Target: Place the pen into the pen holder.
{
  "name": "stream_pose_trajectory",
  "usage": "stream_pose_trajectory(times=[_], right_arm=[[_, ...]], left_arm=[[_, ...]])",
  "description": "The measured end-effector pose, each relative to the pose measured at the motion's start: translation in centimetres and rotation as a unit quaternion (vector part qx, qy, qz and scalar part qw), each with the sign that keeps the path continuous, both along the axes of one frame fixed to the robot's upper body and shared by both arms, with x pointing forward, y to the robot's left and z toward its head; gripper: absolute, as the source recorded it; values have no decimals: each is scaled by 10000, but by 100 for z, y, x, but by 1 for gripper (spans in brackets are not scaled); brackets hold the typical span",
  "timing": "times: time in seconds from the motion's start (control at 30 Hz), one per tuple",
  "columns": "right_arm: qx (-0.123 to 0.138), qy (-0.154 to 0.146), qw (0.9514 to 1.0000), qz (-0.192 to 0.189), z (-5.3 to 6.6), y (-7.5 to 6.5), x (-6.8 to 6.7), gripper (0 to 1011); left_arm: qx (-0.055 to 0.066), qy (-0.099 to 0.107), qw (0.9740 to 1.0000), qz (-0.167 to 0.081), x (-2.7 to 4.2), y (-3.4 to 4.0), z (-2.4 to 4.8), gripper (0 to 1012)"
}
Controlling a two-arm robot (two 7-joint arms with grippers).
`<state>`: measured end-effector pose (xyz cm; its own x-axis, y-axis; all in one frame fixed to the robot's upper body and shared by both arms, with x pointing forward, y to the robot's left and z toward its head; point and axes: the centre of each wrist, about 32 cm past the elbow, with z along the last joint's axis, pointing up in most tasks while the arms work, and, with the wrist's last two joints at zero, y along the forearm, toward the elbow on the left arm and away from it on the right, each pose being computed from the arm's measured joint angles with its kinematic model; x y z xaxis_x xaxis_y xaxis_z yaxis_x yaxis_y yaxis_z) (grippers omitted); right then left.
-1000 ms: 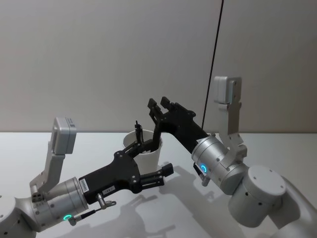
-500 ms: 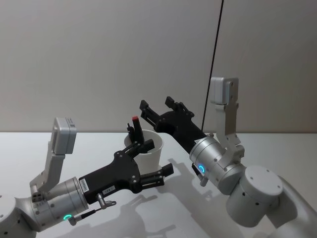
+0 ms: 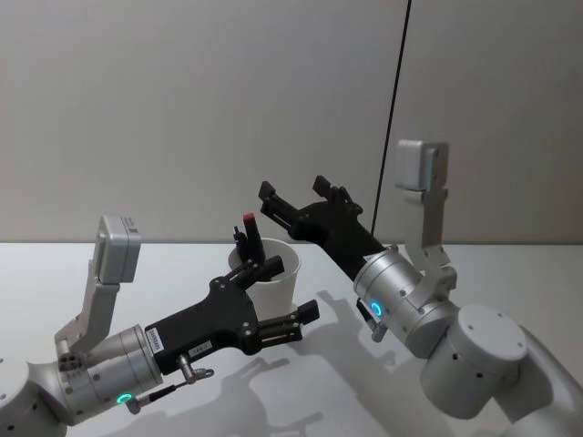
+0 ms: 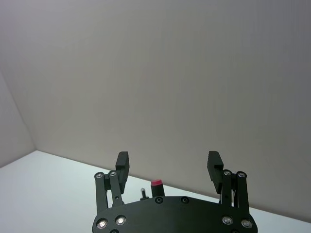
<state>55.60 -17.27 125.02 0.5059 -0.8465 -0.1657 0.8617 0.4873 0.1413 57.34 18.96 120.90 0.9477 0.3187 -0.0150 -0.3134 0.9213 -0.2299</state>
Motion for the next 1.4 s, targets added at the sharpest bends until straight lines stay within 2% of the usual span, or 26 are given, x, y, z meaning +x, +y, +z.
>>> stream_pose_trajectory(times=[0.43, 0.7, 1.0, 1.07, 1.23, 1.4], right_arm=[[326, -41, 9991, -265, 98, -134, -118, 1001], [309, -26, 9991, -283, 73, -147, -140, 1001], [103, -28, 9990, -424, -71, -235, -286, 1001], [59, -37, 9989, -456, -98, -256, -319, 1001], [-110, -37, 9984, -554, -200, -321, -436, 1001], [-257, -47, 9977, -629, -276, -373, -540, 1001]], left_arm=[[0, 0, 10000, 0, 0, 0, 0, 1003], [22, 3, 10000, 53, -11, 0, -4, 1003], [203, 30, 9988, 455, -90, 11, -17, 1004], [288, 37, 9975, 640, -128, 15, -23, 1003], [386, 41, 9955, 869, -172, 22, -30, 1003], [521, 33, 9914, 1197, -238, 29, -36, 1003]])
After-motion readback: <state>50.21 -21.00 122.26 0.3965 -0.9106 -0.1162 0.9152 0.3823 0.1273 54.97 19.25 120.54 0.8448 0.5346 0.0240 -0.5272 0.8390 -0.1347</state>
